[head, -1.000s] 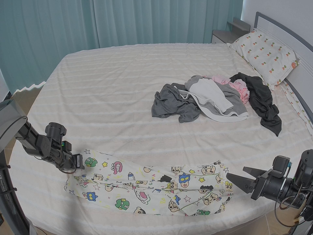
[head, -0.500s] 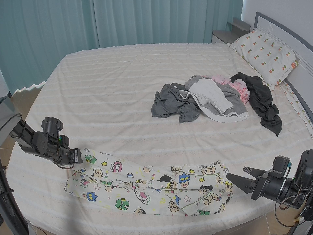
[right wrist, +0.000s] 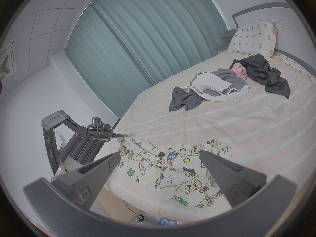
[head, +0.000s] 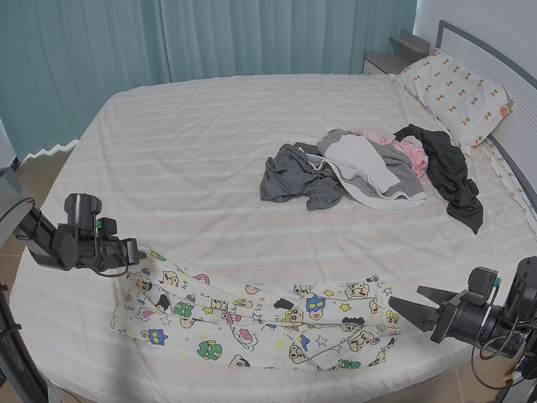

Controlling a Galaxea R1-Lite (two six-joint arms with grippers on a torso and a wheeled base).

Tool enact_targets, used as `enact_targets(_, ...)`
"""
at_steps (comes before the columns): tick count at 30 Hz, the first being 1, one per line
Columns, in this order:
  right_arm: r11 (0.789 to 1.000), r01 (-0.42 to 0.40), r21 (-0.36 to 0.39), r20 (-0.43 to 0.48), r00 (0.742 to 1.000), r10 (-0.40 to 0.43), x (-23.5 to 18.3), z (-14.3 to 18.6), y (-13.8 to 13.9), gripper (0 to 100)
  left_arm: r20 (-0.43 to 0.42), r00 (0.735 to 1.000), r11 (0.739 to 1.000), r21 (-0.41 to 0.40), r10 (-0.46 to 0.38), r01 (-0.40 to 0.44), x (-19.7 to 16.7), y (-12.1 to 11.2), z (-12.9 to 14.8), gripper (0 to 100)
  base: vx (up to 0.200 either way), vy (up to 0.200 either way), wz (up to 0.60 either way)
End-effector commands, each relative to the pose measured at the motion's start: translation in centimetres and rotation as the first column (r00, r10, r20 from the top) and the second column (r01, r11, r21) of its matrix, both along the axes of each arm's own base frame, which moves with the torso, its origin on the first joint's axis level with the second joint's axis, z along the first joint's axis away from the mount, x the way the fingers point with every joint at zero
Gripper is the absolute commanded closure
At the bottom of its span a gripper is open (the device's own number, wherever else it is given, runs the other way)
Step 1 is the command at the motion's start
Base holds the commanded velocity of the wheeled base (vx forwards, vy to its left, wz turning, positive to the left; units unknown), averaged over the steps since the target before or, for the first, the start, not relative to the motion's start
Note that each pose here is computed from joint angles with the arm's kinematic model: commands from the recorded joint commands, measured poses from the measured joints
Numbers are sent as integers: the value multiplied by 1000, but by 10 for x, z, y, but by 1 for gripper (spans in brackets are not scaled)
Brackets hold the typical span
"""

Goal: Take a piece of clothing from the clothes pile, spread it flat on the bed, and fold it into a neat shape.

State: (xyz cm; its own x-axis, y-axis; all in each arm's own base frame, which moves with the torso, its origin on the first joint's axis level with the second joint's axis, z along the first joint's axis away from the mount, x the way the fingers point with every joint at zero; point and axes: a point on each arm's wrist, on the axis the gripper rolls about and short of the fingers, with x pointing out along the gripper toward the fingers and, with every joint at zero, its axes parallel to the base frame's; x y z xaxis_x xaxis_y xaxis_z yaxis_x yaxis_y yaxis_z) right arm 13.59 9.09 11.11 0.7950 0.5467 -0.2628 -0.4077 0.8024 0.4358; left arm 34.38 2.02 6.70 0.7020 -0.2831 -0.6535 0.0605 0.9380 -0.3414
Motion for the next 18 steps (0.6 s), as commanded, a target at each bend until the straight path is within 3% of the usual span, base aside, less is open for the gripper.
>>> enact_targets(1, 1000, -1, 0, -1, 1000, 1, 0, 0, 0, 0, 42, 999, 999, -36, 3, -1, -5, 3, -5, 100, 0, 0, 0)
enact_targets(8, 1000, -2, -1, -2, 1000, 2, 0, 0, 0, 0, 139, 990, 993, -115, 1, 15, -8, 12, -5, 100, 0, 0, 0)
enact_targets(18, 1000, -2, -1, -2, 1000, 2, 0, 0, 0, 0, 135, 991, 984, -170, -24, 47, -18, 26, -30, 100, 0, 0, 0)
